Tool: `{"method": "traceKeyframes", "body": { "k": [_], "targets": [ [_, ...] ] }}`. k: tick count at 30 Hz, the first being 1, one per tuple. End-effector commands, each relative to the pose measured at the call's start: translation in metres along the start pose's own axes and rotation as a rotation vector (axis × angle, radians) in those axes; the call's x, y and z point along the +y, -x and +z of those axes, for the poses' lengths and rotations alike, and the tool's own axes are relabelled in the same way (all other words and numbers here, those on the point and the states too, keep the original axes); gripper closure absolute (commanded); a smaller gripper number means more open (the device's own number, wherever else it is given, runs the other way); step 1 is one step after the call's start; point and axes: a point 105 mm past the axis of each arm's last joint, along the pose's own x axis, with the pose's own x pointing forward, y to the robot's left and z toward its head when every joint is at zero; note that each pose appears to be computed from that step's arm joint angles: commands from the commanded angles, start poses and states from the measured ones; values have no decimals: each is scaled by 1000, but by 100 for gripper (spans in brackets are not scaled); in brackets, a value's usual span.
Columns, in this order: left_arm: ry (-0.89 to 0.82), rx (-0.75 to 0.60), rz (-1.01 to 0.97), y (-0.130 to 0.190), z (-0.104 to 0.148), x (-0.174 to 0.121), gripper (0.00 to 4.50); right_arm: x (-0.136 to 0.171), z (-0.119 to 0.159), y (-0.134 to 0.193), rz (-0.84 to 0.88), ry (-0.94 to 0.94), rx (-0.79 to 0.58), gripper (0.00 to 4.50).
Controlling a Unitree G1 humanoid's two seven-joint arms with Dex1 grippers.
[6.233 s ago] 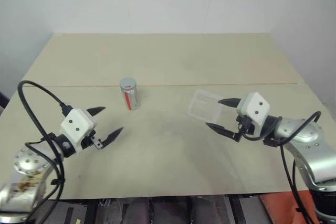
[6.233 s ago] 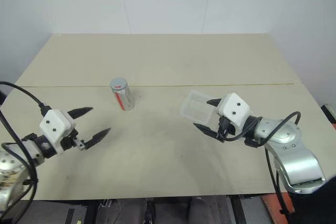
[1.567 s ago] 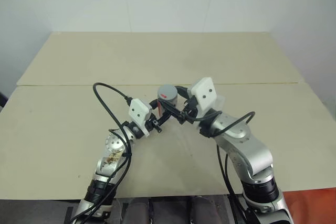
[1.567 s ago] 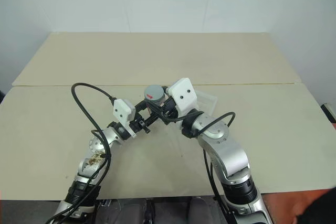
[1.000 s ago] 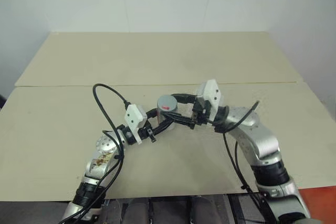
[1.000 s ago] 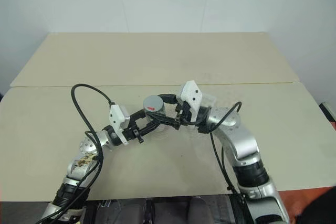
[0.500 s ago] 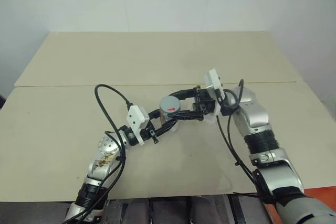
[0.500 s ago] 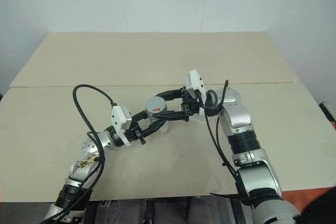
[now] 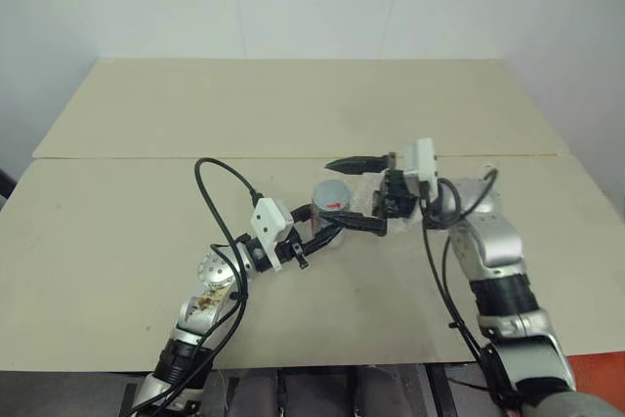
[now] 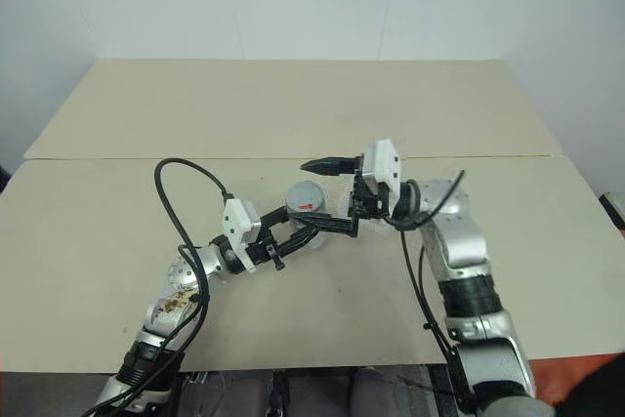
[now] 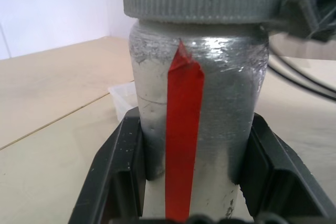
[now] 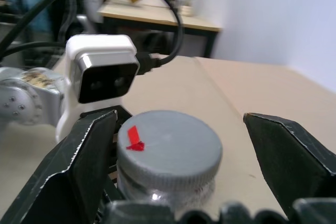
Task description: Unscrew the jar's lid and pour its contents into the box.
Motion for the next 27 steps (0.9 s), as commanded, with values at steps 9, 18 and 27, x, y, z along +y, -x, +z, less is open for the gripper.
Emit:
{"method": "traceKeyframes", "body": {
  "k": [9, 18, 27],
  "targets": [
    [-77, -55, 123, -7, 12, 17, 254, 22, 29, -12, -451, 65, -7, 3],
    [-85, -57, 122, -7, 10, 14, 254, 22, 12, -25, -655, 63, 113, 3],
    [-89, -57, 133, -6, 9, 17, 254, 20, 8, -24, -657, 40, 115, 3]
  ]
}}
